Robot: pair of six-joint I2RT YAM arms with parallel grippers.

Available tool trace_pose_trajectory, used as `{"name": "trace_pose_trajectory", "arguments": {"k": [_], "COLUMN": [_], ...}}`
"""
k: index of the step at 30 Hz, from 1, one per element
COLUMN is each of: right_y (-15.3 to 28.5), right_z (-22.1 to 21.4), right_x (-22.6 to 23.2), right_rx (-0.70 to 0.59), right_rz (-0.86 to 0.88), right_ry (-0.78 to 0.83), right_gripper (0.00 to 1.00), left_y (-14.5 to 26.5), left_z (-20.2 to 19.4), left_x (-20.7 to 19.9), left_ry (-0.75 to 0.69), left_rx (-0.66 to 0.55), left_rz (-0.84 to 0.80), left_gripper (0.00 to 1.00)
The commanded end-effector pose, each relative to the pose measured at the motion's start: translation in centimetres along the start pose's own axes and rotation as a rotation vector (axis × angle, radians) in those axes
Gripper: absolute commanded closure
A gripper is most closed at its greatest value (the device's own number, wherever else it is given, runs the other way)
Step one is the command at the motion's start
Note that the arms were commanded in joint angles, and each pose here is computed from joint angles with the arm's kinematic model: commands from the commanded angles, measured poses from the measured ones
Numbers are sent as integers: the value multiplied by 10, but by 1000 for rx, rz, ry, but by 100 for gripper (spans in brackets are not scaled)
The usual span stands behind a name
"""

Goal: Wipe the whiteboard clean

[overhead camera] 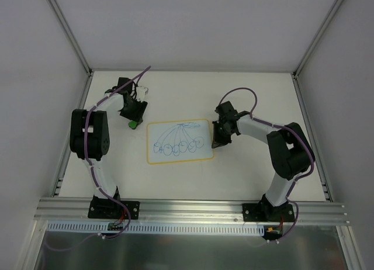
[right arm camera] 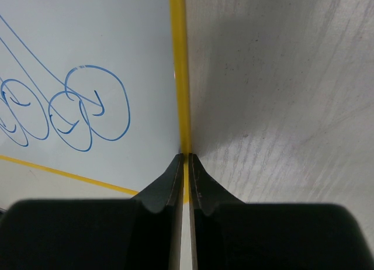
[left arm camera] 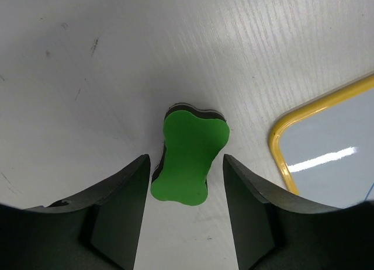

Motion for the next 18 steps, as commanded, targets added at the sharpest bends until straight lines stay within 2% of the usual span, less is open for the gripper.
{"name": "trace_pose_trajectory", "arguments": {"k": [1, 5, 7, 8, 12, 16, 18], "right_y": [-3, -3, -4, -4, -4, -4, -4], "right_z": [-1, -1, -2, -1, -1, -1, -1], "right_x": [0, -1, -1, 0, -1, -1, -1], "right_rx": [3, 2, 4, 2, 4, 5, 4], "right_rz": [1, 0, -1, 0, -1, -2, -2], "right_ry": [11, 10, 10, 10, 10, 11, 8], "right_gripper": [93, 93, 93, 93, 93, 93, 93], "left_y": [9, 4, 3, 3, 1, -3, -3], "left_z": [0, -3, -3, -3, -7, -11, -10], "left_x": [-2, -2, -4, -4, -6, -9, -11], "left_ry": [-50, -39, -37, -34, -27, 2, 14], "left_rx": [-3, 13, 14, 14, 27, 39, 31], "left_rz": [-10, -18, -24, -27, -40, -52, -66], "left_gripper": [47, 53, 59, 65, 72, 72, 65]}}
Point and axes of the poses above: each gripper's point midway between its finger pads, its own y axis back along the fingers, its own x axis along the line the jaws close on, z = x × y, the point moved 9 cm from there along y, back along the fingers, and after that the axes turned 7 degrees about -y, right-handed, at the moved point
